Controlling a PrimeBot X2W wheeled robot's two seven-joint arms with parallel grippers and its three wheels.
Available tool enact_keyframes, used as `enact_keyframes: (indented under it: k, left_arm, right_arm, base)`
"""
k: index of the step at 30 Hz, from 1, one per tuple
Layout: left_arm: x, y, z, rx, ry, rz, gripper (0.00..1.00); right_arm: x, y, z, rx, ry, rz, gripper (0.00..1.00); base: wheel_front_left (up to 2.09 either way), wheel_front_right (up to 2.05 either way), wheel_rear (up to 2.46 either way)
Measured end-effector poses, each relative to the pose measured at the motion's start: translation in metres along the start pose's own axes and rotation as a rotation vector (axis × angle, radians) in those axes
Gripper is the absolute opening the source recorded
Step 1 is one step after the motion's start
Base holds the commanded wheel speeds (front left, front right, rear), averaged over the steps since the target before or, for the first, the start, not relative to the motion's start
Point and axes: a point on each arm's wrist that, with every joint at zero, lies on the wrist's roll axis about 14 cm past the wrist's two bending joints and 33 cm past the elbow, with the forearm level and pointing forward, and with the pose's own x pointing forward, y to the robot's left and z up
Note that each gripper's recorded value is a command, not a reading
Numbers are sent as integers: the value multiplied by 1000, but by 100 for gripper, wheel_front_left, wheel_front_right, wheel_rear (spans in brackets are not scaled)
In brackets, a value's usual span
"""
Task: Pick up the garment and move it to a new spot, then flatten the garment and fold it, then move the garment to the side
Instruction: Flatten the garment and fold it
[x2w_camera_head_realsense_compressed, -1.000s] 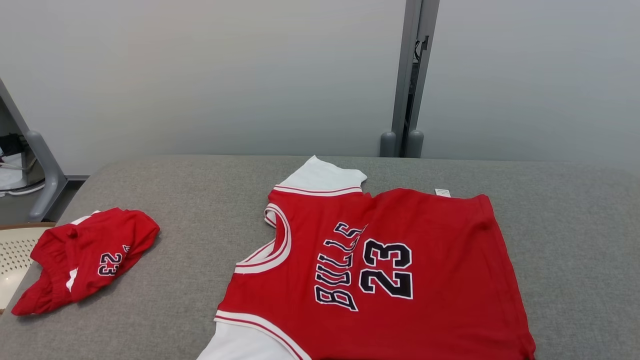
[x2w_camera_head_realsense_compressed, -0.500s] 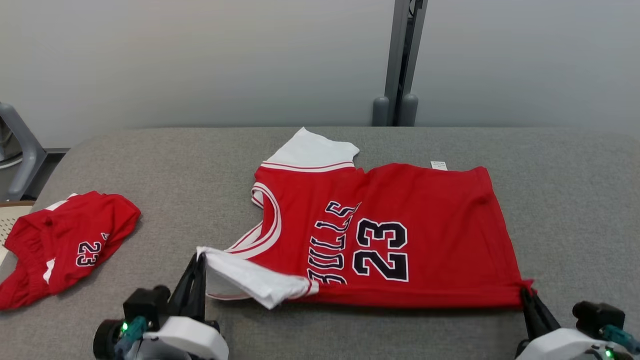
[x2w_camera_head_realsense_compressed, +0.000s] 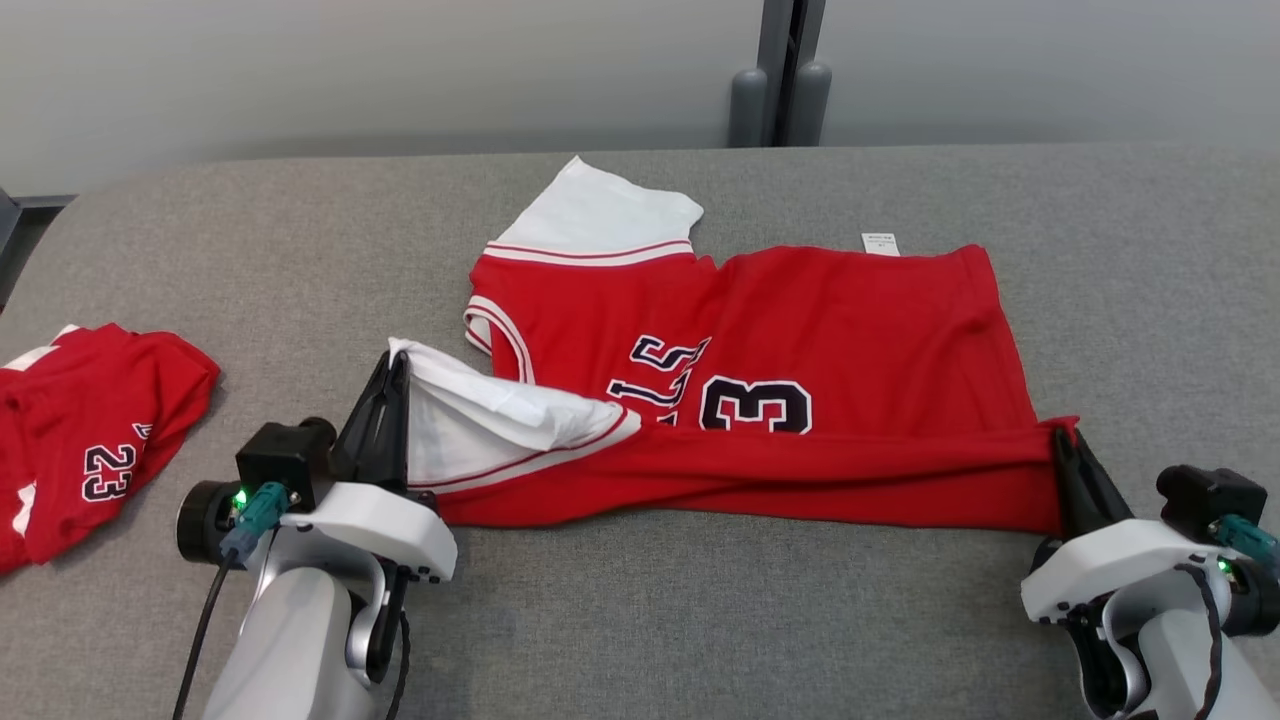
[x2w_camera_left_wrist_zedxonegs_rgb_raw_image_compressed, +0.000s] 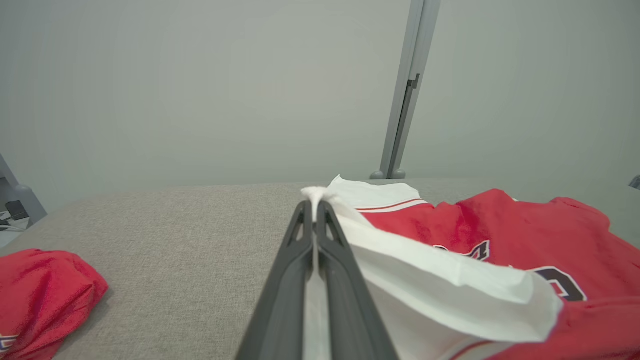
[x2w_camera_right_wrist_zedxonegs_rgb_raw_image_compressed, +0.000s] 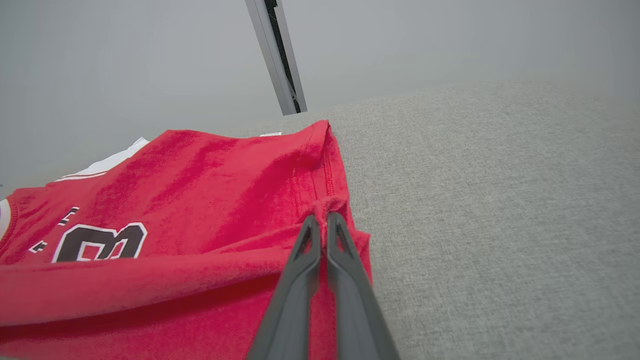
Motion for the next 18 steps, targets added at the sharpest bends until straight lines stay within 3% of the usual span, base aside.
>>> enact_keyframes:
  k: [18]
  left_arm:
    - [53, 2, -12, 72, 43, -26, 0]
  right_arm:
    - [41, 1, -16, -40, 58, 2, 0]
  base:
    - [0, 0, 0]
